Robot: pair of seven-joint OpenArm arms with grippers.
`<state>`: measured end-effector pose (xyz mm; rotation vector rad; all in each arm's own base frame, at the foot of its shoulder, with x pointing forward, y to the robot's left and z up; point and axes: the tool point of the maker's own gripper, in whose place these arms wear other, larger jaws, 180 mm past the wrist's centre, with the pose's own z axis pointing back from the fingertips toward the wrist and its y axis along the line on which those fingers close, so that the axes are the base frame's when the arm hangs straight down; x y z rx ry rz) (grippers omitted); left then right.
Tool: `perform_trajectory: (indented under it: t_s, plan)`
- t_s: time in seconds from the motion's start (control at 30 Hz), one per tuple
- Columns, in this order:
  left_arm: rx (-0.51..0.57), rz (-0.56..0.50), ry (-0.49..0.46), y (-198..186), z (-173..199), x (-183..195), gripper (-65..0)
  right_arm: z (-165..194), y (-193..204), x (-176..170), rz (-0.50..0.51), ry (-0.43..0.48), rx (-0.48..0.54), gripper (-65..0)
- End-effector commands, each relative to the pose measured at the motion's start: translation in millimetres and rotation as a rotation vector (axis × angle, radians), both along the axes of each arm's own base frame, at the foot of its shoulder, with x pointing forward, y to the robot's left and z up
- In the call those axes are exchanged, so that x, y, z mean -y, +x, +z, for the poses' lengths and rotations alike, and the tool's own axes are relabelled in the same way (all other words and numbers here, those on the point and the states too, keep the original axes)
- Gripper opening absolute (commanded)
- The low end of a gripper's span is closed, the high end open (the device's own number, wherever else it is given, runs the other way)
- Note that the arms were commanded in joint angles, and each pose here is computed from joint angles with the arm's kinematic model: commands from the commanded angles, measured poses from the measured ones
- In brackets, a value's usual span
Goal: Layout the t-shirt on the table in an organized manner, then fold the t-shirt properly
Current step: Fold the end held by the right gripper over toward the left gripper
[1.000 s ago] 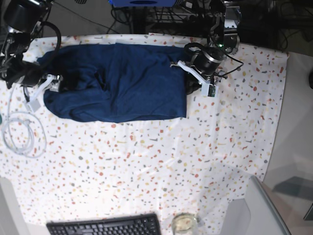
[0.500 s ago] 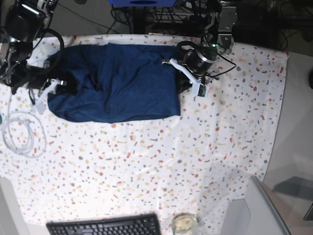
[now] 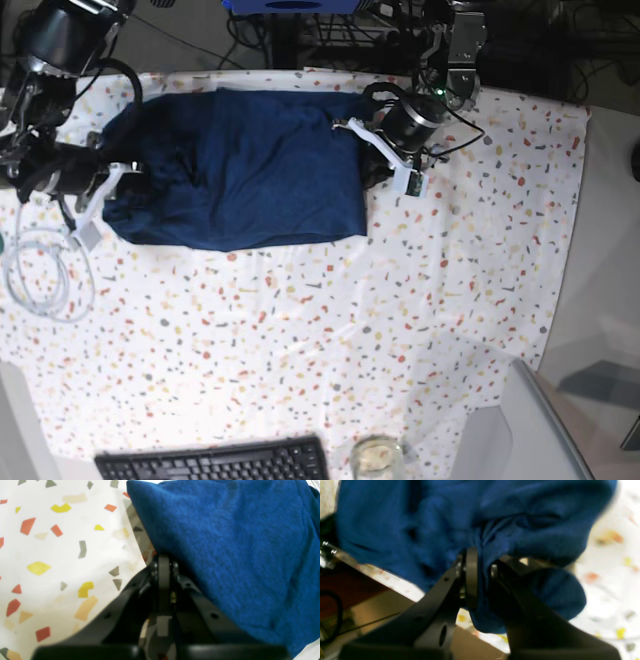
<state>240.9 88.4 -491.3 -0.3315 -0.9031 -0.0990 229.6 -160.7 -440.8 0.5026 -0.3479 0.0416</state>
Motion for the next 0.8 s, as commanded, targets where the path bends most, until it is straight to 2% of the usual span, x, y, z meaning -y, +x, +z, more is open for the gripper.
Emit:
perform_trajectory:
  t_s: [0.0,0.17,0.37,0.5,0.77]
  plan:
    - [0.013,-0.003,-0.004,3.5,4.1,1.3,-65.0,14.2,10.9,0.2,0.008,-0.01,0.055,-64.8]
    - [0.016,-0.009,-0.006,4.1,5.3,4.2,-65.0,31.0,16.3,-26.5,0.026,0.01,0.103,-64.8]
    - [0.018,-0.01,-0.008,4.4,5.9,5.4,-65.0,38.7,12.8,-90.3,0.242,0.036,0.142,-64.7]
    - [0.016,-0.011,-0.01,4.0,5.5,6.5,-65.0,44.1,12.7,-124.4,0.324,0.075,0.193,-64.7]
    - [0.013,-0.007,-0.027,1.0,5.2,14.6,-65.0,55.5,20.3,-176.9,0.323,0.165,0.212,-64.5]
